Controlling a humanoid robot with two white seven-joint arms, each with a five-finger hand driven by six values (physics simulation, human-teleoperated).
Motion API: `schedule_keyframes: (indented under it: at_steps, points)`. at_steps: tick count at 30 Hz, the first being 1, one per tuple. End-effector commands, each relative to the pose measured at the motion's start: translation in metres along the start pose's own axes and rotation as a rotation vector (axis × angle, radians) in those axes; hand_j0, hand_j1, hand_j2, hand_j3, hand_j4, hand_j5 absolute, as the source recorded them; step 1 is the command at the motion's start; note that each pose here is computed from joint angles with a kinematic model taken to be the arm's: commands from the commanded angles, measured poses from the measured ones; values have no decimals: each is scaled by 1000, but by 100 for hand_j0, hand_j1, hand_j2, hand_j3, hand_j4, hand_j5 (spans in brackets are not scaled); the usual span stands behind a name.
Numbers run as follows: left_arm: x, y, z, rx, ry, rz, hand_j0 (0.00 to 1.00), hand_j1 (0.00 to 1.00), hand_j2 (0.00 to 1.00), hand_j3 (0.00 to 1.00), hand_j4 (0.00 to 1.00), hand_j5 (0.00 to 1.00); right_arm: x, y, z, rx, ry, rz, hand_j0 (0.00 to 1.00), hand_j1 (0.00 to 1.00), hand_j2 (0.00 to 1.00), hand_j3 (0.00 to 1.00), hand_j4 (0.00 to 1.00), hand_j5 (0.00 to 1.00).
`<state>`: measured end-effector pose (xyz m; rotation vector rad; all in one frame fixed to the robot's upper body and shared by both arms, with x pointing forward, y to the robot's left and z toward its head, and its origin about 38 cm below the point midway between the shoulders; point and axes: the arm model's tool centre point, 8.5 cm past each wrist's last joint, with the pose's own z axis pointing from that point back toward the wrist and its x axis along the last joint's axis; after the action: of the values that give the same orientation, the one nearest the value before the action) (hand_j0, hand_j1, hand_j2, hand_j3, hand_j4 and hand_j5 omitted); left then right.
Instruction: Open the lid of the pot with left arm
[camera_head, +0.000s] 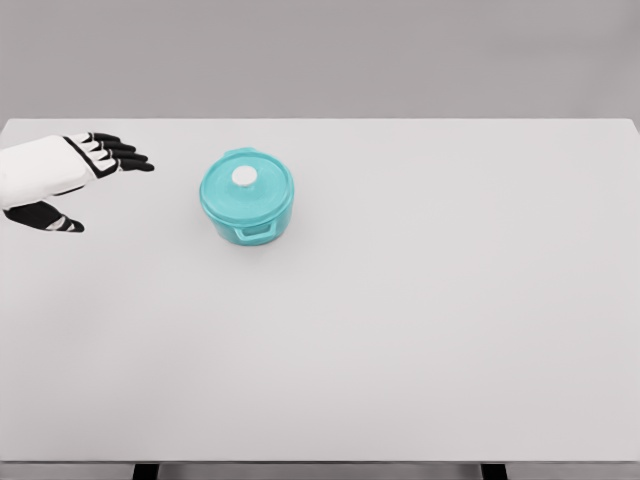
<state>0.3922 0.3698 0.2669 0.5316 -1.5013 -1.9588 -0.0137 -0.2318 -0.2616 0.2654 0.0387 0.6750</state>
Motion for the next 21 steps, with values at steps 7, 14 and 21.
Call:
schedule_keyframes:
  at_steps: [7, 14, 21]
  points:
    - [-6, -4, 1, -6, 18, 20, 100, 100, 100, 100, 100, 100, -1, 0, 0, -3, 6, -2, 100, 100, 100, 100, 100, 100]
    - [-3, 6, -3, -53, 4, -13, 100, 100, 100, 100, 100, 100, -2, 0, 0, -2, 7, -3, 100, 100, 100, 100, 100, 100]
    - [14, 34, -68, -160, -131, -104, 100, 100, 100, 100, 100, 100, -2, 0, 0, -1, 9, -3, 100, 100, 100, 100, 100, 100]
